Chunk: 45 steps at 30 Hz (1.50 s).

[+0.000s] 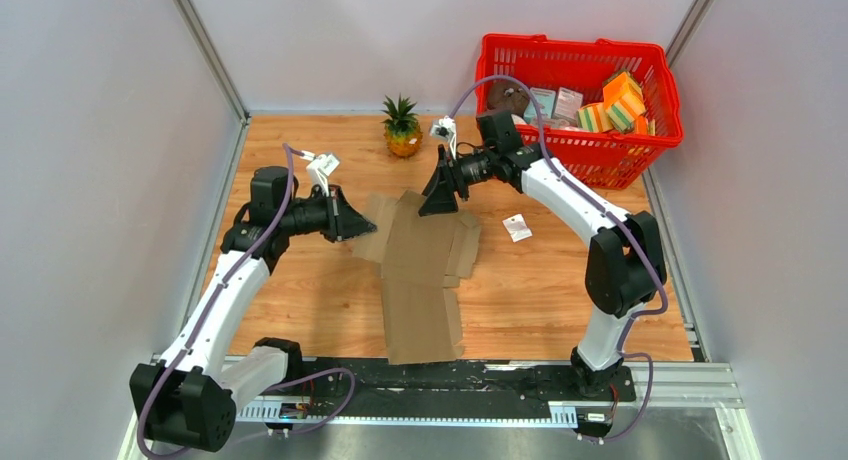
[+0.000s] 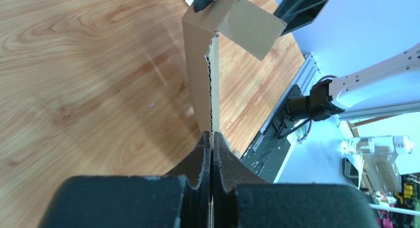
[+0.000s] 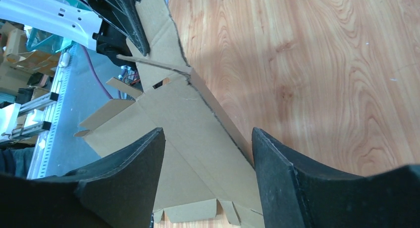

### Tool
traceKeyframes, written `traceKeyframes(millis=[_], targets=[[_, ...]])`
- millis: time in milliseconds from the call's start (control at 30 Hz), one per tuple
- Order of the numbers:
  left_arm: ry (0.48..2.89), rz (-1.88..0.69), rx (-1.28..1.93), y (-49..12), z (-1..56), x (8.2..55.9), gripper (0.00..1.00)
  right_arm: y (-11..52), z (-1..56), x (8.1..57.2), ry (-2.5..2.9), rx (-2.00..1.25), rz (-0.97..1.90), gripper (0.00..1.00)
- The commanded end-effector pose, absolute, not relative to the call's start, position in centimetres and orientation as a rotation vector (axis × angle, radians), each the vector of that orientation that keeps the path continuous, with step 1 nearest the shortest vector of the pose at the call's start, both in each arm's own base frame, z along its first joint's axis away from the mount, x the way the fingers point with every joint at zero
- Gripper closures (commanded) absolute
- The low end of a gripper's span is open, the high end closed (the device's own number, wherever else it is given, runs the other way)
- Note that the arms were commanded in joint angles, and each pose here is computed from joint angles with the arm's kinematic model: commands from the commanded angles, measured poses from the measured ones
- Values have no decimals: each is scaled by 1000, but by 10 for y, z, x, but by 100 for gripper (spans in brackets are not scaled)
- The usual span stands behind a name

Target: Fold the paper box

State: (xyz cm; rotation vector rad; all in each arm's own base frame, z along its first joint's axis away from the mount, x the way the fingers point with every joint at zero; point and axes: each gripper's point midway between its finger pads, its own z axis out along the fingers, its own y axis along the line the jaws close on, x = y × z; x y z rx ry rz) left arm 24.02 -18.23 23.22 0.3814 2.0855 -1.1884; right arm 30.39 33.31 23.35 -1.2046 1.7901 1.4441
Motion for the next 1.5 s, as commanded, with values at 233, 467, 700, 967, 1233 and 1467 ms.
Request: traceKeyframes(millis=[233, 467, 700, 967, 1233, 1467], targets=[[1969, -1220, 547, -192, 264, 227, 100, 331, 236, 313, 1690, -1228, 1385, 32], [1961, -1239, 562, -195, 271, 227, 100, 334, 246, 303, 1615, -1259, 1444, 49], [1996, -1235, 559, -195, 265, 221, 100, 334, 268, 283, 1502, -1278, 1495, 72], [2030, -1188, 533, -189, 262, 218, 95, 325, 274, 268, 1537, -1246, 1470, 100], [2121, -655, 194, -124, 279, 240, 50, 315, 266, 300, 1817, -946, 1224, 100], [1989, -737, 242, -151, 350, 248, 56, 314, 276, 307, 1892, -787, 1156, 100]])
